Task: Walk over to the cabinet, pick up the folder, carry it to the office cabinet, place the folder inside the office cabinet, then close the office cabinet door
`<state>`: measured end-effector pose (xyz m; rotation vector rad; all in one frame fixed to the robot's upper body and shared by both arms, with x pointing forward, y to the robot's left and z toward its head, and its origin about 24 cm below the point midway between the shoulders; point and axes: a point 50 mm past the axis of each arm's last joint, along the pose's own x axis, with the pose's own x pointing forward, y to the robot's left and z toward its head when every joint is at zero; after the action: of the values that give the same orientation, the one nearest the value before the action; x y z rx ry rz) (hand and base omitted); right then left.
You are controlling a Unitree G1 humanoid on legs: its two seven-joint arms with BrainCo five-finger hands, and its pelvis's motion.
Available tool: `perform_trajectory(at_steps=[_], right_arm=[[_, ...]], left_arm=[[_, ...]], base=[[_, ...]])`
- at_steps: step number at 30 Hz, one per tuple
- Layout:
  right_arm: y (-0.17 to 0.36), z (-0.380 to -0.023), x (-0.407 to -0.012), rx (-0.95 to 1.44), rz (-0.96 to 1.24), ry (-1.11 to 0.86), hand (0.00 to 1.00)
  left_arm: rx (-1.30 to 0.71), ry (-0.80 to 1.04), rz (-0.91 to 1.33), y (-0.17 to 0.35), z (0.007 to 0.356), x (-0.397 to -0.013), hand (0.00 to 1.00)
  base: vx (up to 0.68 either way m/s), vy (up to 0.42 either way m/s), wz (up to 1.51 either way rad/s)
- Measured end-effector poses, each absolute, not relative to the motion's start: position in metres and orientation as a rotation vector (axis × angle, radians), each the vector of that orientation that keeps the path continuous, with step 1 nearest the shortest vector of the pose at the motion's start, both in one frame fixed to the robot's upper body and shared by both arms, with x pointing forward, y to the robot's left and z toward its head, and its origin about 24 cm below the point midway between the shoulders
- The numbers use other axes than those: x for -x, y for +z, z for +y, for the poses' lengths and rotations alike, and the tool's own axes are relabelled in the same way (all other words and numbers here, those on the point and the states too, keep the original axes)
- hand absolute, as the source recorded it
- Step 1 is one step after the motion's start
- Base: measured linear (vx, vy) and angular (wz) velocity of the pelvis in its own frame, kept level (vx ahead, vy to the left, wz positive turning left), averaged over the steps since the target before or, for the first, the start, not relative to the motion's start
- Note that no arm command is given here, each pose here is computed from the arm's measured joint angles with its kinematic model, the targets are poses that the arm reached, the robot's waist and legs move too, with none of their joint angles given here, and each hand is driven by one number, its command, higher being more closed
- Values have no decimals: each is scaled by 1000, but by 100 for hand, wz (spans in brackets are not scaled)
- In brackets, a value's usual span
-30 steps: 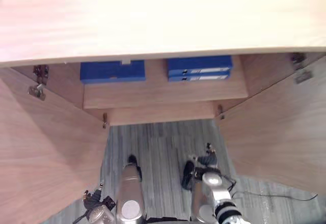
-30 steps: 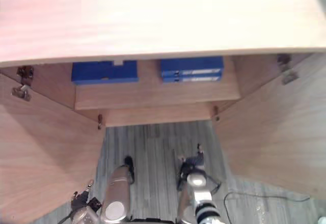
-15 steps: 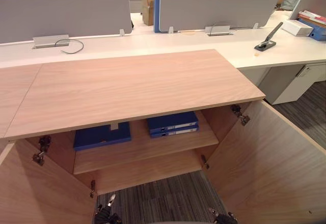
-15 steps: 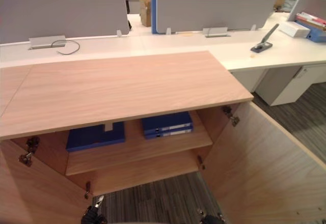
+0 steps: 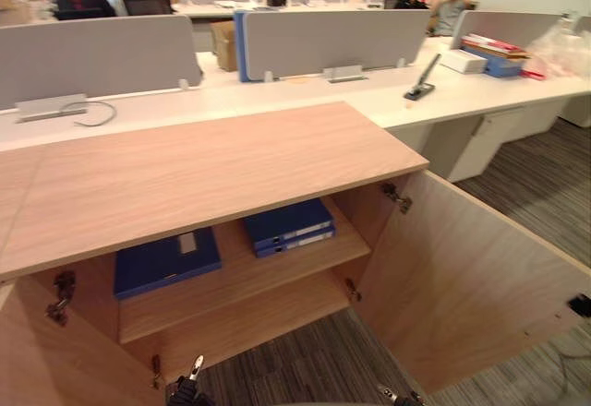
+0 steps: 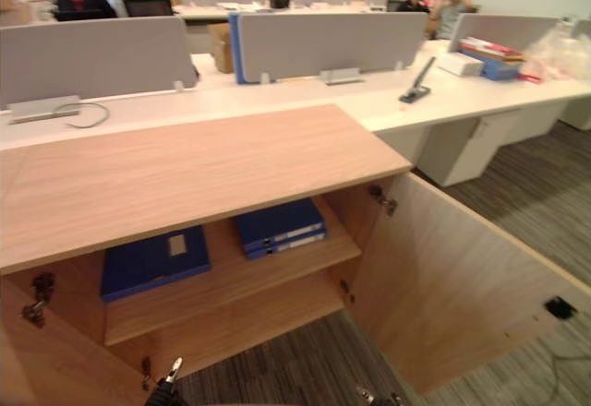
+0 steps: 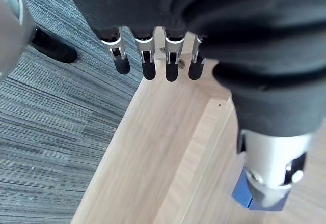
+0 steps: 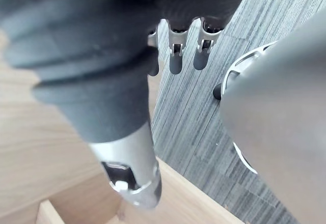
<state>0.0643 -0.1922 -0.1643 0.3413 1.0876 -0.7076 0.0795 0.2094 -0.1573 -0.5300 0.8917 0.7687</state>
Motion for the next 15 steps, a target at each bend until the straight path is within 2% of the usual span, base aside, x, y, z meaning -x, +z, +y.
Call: perform_trajectory(at_steps=[6,10,15], right_arm=[[-167,-199,-47,-376,1119,-820,0],[-169,-202,-47,-388,1146,-854,0],[-168,-209,-49,-366,1144,-871,0]], left_arm=[[524,794,897,-158,214,-75,0],[607,871,898,-160,212,-67,0],[606,836,911,-160,204,-71,0]], base=[[62,-55,-46],[100,-109,-48],[62,-34,-40]])
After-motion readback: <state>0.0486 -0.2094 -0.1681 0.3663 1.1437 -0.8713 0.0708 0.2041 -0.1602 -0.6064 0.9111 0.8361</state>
